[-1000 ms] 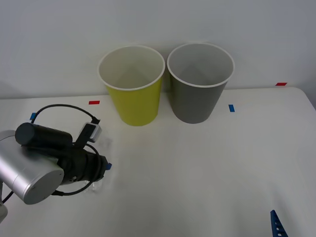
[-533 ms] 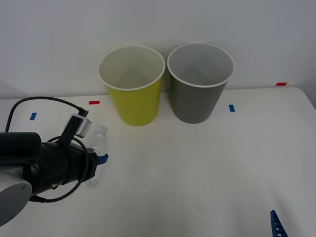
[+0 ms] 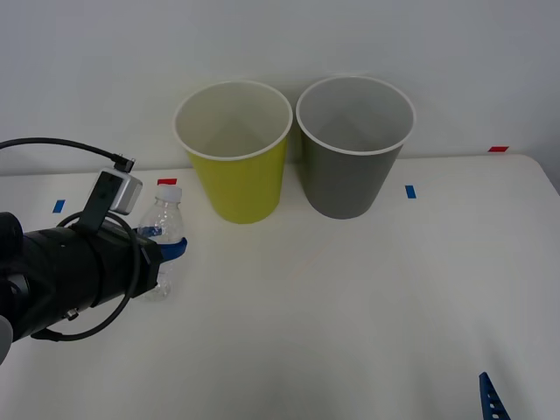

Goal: Put cans in the gray bin and PET bottles in the light green bin.

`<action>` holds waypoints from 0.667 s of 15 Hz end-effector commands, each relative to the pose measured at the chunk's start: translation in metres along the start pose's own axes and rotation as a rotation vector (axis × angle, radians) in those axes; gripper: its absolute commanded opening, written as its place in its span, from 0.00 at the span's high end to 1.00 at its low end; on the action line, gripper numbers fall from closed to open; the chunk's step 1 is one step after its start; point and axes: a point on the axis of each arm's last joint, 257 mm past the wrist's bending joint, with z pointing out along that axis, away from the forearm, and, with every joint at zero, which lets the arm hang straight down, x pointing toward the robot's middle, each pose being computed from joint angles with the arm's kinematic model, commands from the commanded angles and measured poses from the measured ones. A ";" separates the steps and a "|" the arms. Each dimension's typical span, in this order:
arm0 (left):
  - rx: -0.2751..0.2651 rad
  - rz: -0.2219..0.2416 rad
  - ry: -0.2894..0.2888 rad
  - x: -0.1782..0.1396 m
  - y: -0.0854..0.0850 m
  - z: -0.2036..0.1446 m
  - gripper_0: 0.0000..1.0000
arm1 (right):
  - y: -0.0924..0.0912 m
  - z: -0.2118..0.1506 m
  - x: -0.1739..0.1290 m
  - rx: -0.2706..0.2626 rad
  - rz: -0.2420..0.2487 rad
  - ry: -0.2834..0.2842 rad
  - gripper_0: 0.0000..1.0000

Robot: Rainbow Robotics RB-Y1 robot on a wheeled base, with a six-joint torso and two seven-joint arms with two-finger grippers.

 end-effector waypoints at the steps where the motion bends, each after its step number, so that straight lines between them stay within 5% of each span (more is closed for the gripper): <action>1: 0.035 -0.020 -0.029 -0.009 0.001 -0.009 1.00 | 0.000 0.000 0.000 0.000 0.000 0.000 0.00; 10: -0.027 0.043 -0.264 -0.086 0.027 -0.062 1.00 | 0.000 0.000 0.000 0.000 0.000 0.000 0.00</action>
